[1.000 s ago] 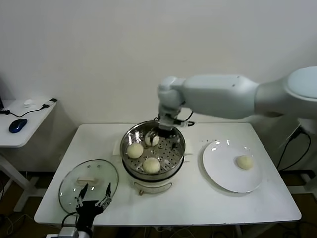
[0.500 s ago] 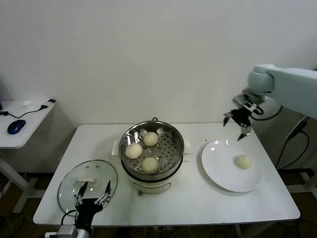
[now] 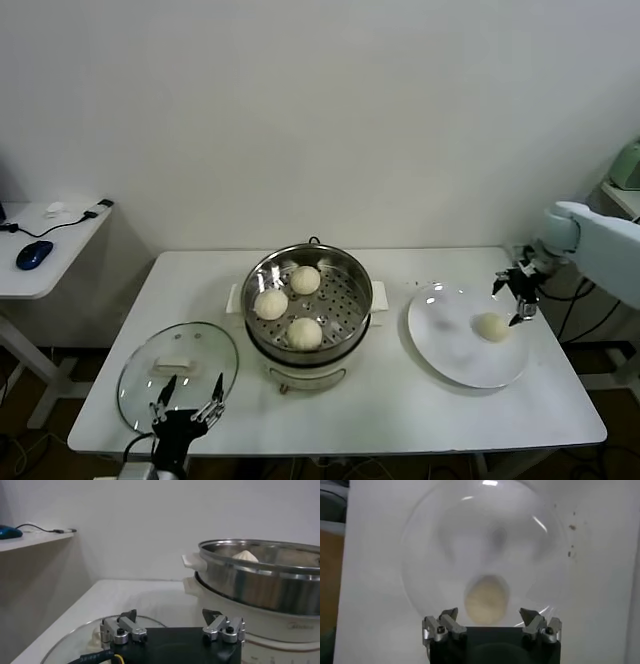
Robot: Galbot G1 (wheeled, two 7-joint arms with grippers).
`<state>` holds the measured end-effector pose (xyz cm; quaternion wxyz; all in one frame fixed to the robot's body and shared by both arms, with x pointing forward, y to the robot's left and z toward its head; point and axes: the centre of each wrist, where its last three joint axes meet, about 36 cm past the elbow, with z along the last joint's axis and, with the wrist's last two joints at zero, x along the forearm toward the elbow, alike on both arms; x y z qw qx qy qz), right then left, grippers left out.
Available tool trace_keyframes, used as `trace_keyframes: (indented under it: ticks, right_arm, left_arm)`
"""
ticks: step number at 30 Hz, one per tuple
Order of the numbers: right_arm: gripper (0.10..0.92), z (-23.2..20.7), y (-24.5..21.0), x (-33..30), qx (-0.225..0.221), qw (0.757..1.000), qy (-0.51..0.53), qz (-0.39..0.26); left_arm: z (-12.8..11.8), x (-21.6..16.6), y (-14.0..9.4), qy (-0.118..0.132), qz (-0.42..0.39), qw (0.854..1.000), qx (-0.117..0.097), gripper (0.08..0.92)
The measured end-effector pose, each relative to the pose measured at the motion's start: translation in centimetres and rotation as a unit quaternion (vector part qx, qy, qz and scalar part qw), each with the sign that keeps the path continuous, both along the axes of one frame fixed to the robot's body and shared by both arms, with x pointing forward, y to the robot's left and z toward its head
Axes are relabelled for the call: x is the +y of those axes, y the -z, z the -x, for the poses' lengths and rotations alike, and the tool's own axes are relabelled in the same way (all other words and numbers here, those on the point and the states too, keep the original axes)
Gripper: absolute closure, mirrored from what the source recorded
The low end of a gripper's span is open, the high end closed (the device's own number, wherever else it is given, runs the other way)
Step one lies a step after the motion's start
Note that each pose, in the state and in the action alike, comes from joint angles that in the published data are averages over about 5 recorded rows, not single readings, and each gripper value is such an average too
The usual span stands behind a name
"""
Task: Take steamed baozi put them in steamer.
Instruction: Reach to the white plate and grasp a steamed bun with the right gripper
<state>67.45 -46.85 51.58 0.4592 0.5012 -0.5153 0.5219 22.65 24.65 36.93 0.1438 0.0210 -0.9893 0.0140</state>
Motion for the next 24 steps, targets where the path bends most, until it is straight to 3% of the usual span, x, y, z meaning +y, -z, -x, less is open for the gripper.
trace_keyframes:
  ticks: [16,24]
  right_arm:
    - [0.208,0.0,5.3,0.1,-0.011,0.999,0.044,-0.005]
    - [0.374,0.1,5.4,0.1,-0.009,0.999,0.051,-0.003]
  left_arm:
    - [0.5,-0.1,0.2,-0.001,0.000,1.000,0.003,0.177]
    - [0.5,-0.3,0.0,0.000,0.002,1.000,0.001,0.177]
